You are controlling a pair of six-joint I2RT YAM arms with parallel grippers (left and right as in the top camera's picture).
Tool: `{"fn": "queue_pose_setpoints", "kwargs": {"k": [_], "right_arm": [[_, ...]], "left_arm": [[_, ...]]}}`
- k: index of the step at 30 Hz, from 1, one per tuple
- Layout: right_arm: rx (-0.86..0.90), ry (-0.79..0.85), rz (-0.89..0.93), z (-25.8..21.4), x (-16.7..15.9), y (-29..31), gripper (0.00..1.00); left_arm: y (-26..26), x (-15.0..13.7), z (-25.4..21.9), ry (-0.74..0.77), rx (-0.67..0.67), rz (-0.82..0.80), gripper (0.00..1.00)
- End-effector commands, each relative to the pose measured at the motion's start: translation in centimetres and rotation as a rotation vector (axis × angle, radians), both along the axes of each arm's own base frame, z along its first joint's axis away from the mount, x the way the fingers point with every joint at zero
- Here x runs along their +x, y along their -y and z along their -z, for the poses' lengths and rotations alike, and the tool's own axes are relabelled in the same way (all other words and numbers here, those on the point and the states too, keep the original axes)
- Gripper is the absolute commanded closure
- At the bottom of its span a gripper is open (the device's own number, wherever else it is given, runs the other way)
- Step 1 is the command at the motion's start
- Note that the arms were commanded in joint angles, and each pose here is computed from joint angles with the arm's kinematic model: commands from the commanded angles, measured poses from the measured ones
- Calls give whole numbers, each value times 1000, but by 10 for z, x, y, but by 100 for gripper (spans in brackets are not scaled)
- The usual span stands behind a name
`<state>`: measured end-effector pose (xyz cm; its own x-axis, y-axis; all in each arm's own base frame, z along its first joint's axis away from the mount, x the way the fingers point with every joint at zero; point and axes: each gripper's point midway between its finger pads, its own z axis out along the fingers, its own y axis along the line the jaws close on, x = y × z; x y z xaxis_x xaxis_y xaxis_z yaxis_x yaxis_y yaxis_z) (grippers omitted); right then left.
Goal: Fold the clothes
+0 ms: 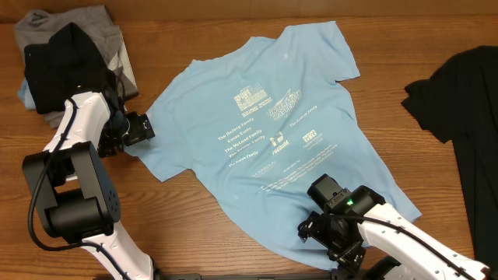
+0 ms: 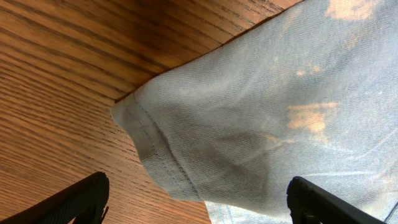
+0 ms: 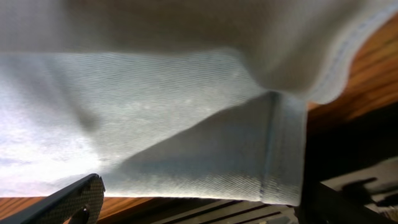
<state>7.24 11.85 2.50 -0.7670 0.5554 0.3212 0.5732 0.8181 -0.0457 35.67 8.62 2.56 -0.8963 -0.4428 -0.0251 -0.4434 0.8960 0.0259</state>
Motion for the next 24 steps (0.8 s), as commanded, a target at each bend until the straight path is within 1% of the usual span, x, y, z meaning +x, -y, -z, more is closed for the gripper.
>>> {"fn": "queue_pose_setpoints", "kwargs": {"k": [1, 7, 9, 10, 12, 14, 16, 18, 20, 21, 23, 24], "right_arm": [[10, -6, -11, 1, -3, -1, 0], [-6, -36, -15, 16, -17, 7, 4], [-9, -37, -15, 17, -17, 8, 7], [-5, -33, -15, 17, -16, 7, 9], [1, -24, -15, 18, -14, 6, 19], [7, -17, -15, 18, -12, 5, 26], [11, -11, -15, 18, -11, 4, 34], [16, -5, -15, 19, -10, 2, 44], [19, -2, -15, 19, -9, 2, 50], [19, -1, -16, 19, -9, 2, 51], [19, -1, -16, 19, -9, 2, 51], [19, 0, -16, 19, -9, 2, 50]], "left_arm": [[-1, 0, 2, -1, 2, -15, 6], [-1, 1, 2, 2, 2, -15, 6], [-1, 1, 2, 2, 2, -15, 6], [-1, 1, 2, 3, 2, -15, 7], [-1, 3, 2, 12, 5, -15, 8], [-2, 7, 2, 26, 8, -11, 10], [-3, 9, 1, 37, 11, -12, 13], [-4, 11, 1, 45, 12, -12, 18], [-4, 13, 1, 50, 14, -12, 23], [-4, 13, 1, 53, 15, -12, 24], [-5, 14, 2, 52, 21, -12, 23], [-7, 13, 2, 49, 31, -13, 21]]}}
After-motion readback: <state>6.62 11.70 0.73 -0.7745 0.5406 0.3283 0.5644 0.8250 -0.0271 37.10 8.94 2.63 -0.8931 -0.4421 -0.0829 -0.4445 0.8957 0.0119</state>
